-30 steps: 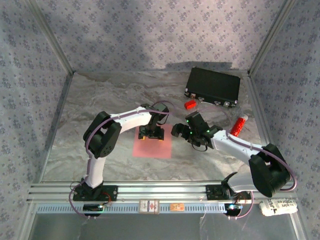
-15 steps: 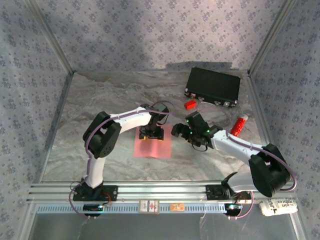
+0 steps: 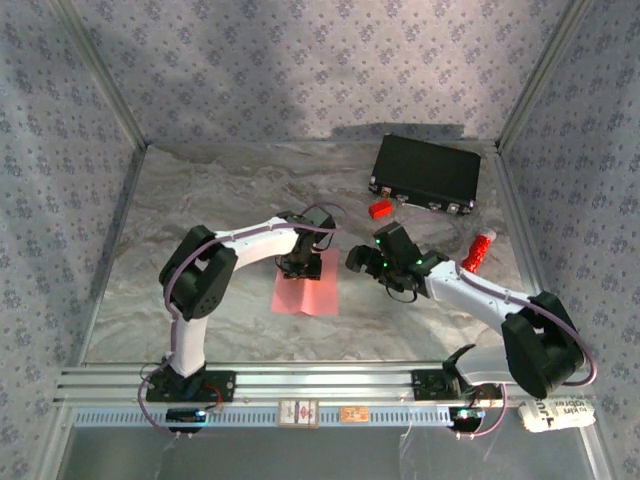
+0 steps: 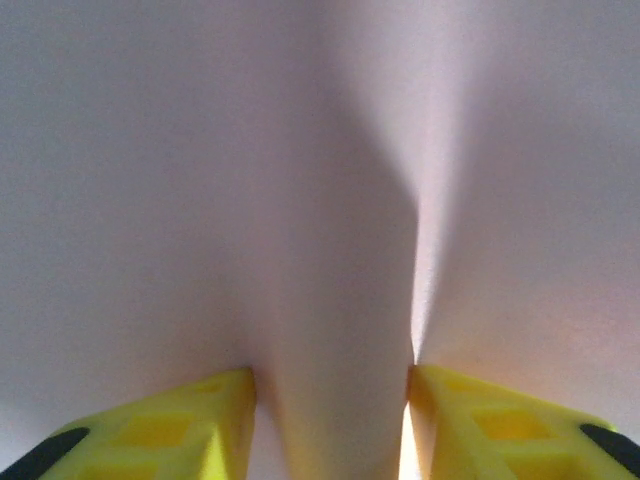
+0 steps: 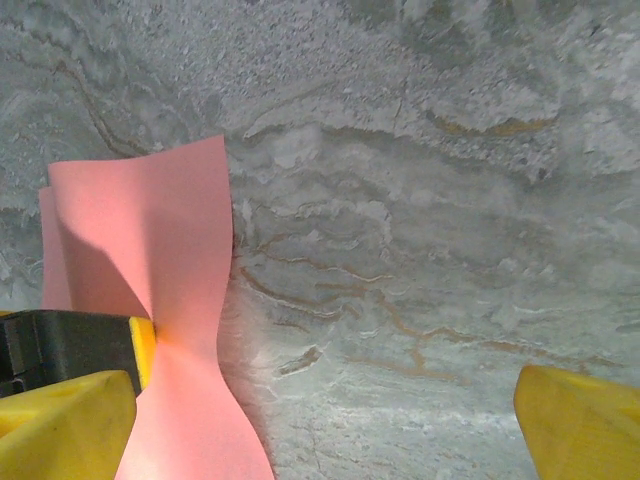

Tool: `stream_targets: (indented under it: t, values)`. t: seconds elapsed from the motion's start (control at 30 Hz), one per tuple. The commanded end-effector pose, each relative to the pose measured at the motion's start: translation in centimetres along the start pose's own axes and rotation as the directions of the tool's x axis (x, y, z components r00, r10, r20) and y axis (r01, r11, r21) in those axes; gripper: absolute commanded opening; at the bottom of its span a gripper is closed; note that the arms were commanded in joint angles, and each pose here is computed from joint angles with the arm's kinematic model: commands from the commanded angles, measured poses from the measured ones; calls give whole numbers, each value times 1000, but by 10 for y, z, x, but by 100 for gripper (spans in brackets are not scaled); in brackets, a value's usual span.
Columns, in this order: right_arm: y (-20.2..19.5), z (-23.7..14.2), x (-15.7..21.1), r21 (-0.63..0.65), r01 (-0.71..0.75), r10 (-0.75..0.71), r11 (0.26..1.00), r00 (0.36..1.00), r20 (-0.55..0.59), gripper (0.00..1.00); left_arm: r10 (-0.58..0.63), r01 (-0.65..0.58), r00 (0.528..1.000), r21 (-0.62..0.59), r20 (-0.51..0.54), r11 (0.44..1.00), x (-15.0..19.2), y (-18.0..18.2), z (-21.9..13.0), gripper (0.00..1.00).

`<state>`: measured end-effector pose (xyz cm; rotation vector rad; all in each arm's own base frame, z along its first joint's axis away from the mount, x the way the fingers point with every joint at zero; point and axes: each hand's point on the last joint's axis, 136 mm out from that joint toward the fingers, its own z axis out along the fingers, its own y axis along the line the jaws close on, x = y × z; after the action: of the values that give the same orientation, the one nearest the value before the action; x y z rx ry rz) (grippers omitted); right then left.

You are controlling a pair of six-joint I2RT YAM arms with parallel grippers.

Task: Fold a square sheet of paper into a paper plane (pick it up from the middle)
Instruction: First fold the square sheet of paper in half at the center of the table.

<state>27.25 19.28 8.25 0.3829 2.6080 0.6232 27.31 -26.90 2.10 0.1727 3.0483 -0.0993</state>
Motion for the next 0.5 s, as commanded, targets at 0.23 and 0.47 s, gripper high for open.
stream_targets:
  t: [0.23,0.47]
  values:
    - [-15,-15,-14,46,-16,12,999,995,95,99,40,-61,992,170,121,984,-12,-28,-38,36]
    - [-16,-29,-33,-8,-87,87,996,968,235,99,8,-80,984,404,178,911,-21,-59,-72,36]
